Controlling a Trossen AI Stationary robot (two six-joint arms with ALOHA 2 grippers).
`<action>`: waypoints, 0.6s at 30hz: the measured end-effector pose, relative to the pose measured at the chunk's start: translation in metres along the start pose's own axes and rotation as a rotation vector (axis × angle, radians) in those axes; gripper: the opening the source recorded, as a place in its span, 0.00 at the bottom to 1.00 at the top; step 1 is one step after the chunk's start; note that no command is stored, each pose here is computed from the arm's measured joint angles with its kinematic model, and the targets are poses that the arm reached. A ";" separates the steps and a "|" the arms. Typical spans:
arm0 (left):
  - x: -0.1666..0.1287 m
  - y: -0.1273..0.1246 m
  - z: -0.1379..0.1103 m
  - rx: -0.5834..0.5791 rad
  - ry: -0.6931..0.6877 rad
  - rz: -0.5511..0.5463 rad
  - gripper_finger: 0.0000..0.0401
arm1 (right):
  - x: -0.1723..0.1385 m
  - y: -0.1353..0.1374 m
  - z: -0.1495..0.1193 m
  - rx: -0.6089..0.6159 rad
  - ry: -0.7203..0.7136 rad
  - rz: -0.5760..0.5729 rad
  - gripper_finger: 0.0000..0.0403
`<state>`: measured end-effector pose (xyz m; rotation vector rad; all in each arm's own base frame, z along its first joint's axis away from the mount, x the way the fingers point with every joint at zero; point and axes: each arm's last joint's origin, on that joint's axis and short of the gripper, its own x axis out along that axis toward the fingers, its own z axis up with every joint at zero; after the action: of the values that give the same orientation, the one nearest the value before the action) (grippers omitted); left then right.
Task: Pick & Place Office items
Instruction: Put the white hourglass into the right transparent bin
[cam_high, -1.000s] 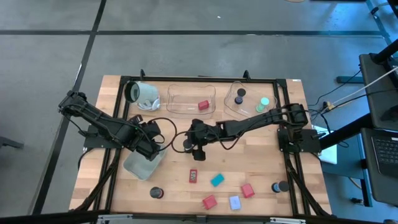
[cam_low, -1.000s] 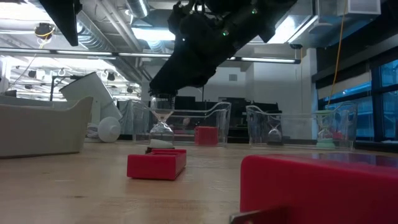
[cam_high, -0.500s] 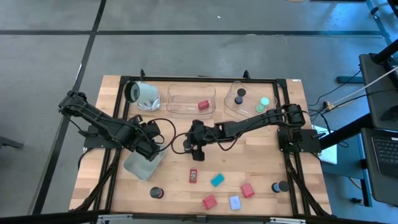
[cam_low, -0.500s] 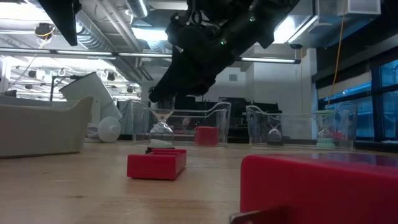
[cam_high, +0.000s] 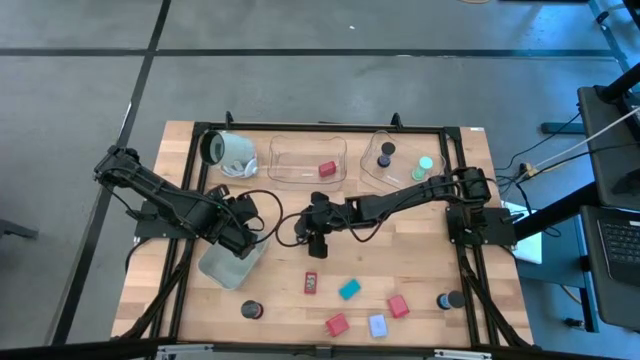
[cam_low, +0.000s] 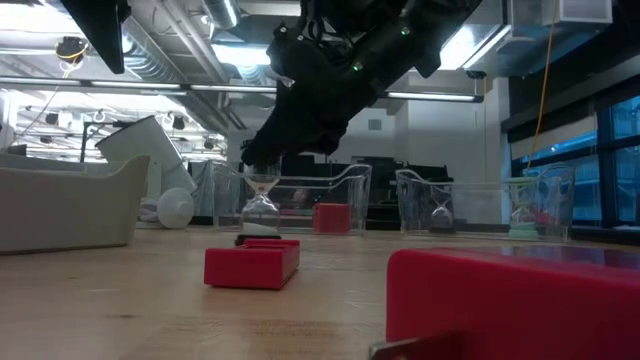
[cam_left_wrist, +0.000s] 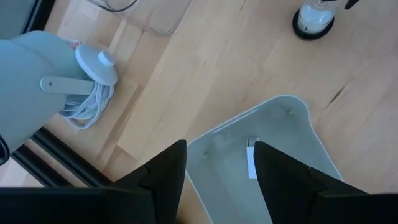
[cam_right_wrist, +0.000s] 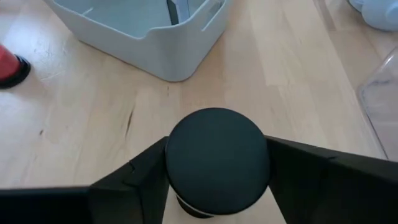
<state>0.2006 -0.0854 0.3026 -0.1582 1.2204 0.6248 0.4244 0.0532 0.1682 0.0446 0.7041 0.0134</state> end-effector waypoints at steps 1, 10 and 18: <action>0.000 0.000 0.000 0.000 0.000 0.000 0.46 | 0.000 0.000 0.000 0.006 0.000 0.000 0.53; 0.000 0.001 0.000 0.003 0.005 0.006 0.46 | -0.014 0.000 0.005 0.015 0.026 0.004 0.53; 0.000 0.001 -0.001 0.003 0.009 0.012 0.46 | -0.065 -0.006 0.020 -0.007 0.070 -0.125 0.53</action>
<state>0.1995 -0.0846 0.3025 -0.1513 1.2321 0.6330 0.3877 0.0442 0.2257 -0.0073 0.7758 -0.1030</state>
